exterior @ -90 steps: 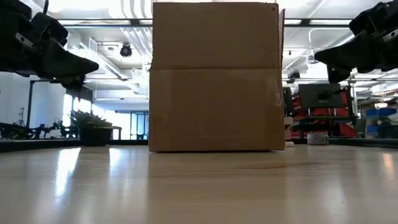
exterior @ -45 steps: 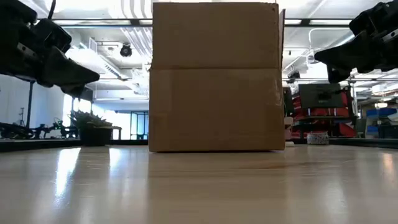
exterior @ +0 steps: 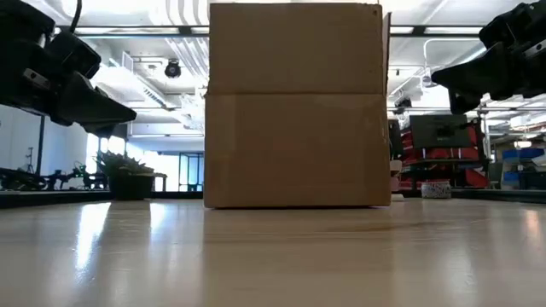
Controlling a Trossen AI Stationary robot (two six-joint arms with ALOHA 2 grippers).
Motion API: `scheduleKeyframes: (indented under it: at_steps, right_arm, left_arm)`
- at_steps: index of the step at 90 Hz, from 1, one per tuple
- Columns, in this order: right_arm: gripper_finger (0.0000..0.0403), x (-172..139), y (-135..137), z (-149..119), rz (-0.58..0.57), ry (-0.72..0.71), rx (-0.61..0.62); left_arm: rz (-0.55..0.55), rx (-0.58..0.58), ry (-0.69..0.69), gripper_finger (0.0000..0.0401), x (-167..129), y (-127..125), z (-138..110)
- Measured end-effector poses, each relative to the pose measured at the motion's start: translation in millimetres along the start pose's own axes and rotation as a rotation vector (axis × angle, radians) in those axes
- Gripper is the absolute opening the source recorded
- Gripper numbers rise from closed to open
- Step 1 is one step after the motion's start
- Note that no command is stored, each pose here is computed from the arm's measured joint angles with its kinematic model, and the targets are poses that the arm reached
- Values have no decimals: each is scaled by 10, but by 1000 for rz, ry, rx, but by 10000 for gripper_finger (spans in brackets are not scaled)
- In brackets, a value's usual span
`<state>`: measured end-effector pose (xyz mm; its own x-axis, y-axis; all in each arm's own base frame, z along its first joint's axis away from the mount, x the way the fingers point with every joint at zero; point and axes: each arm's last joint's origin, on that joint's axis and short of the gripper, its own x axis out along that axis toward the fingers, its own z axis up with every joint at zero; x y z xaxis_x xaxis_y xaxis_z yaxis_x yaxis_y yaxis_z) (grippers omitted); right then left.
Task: Wrap mug
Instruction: Return to Home Position
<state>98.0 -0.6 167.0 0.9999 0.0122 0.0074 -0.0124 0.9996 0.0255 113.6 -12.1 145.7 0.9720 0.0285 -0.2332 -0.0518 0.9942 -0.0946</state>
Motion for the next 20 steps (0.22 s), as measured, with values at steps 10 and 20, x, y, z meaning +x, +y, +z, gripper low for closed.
scheduleKeyframes:
  at_steps: [10,20]
  right_arm:
    - [0,0,0,0,0,0,0]
    - [0,0,0,0,0,0,0]
  left_arm:
    - [1,1,7,0,4,0,-6]
    - [2,2,11,0,7,0,-9]
